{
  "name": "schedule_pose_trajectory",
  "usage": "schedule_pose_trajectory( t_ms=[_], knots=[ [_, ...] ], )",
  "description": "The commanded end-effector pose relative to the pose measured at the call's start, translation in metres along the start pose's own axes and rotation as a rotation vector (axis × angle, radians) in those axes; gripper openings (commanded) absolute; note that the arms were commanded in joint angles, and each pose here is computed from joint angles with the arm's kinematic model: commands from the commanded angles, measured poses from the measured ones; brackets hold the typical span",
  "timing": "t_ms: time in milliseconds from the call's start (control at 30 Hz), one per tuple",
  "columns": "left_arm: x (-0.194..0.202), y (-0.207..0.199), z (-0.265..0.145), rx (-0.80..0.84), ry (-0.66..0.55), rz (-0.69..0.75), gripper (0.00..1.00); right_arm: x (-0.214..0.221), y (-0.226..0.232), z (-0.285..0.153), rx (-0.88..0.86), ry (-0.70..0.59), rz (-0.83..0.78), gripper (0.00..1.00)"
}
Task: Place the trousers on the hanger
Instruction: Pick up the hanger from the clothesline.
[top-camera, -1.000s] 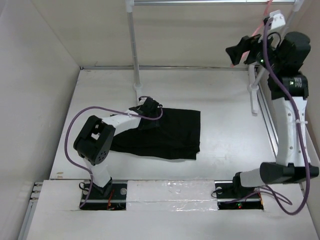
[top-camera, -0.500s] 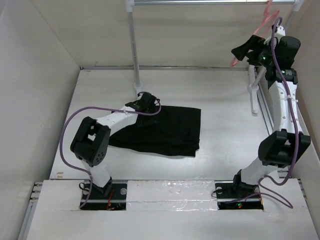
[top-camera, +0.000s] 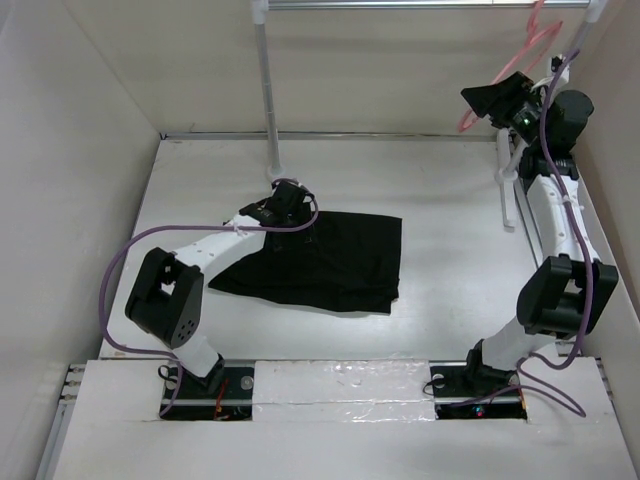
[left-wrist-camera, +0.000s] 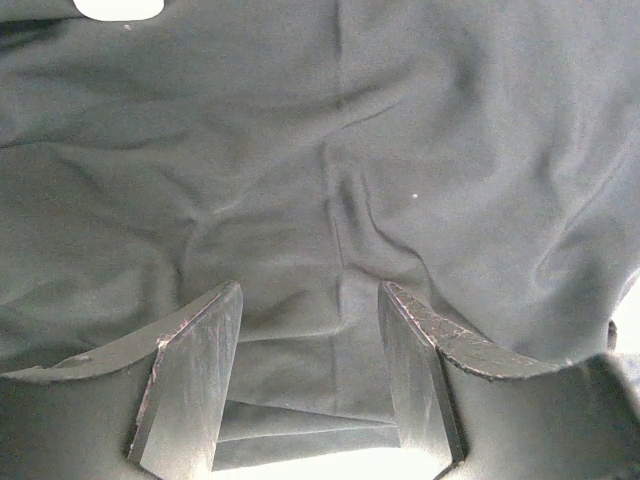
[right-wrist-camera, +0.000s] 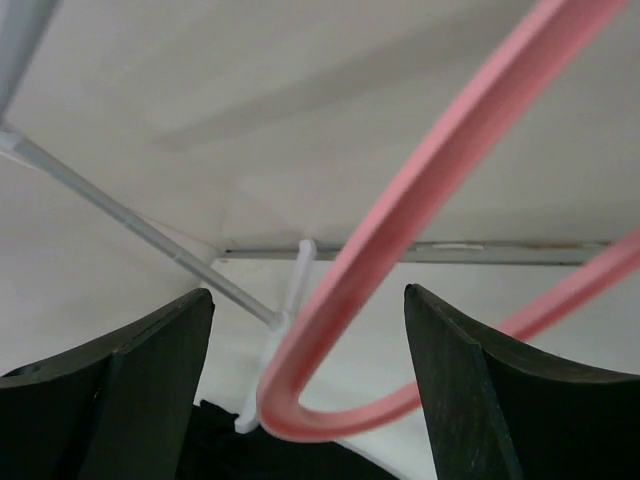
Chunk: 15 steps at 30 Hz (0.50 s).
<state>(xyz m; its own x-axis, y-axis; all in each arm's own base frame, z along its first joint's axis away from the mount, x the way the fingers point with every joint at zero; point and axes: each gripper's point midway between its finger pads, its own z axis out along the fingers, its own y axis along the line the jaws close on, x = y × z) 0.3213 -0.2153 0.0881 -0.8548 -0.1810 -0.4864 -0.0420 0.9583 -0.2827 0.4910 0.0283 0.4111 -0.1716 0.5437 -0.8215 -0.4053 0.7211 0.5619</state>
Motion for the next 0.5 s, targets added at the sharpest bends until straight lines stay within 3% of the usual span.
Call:
schedule_pose_trajectory(
  t_ms=[0,33,100,233,367,467],
  knots=[
    [-0.016,-0.014,-0.021,0.062,-0.043,-0.018,0.54,-0.025,0.036,0.009,-0.182,-0.094,-0.012,0.76],
    [-0.015,-0.013,-0.021,0.059,-0.04,-0.019,0.54,-0.024,0.041,0.011,-0.195,-0.098,-0.006,0.76],
    [-0.011,-0.015,-0.024,0.064,-0.038,-0.015,0.54,-0.031,0.042,0.009,-0.171,-0.118,-0.01,0.5],
    [-0.016,-0.018,-0.033,0.086,-0.06,-0.022,0.54,-0.028,0.045,0.011,-0.172,-0.107,0.002,0.47],
    [-0.026,-0.027,-0.045,0.113,-0.082,-0.026,0.54,-0.029,0.054,0.011,-0.198,-0.119,0.009,0.18],
    [-0.036,-0.035,-0.056,0.142,-0.106,-0.027,0.53,-0.037,0.066,0.008,-0.236,-0.139,0.005,0.09]
  ],
)
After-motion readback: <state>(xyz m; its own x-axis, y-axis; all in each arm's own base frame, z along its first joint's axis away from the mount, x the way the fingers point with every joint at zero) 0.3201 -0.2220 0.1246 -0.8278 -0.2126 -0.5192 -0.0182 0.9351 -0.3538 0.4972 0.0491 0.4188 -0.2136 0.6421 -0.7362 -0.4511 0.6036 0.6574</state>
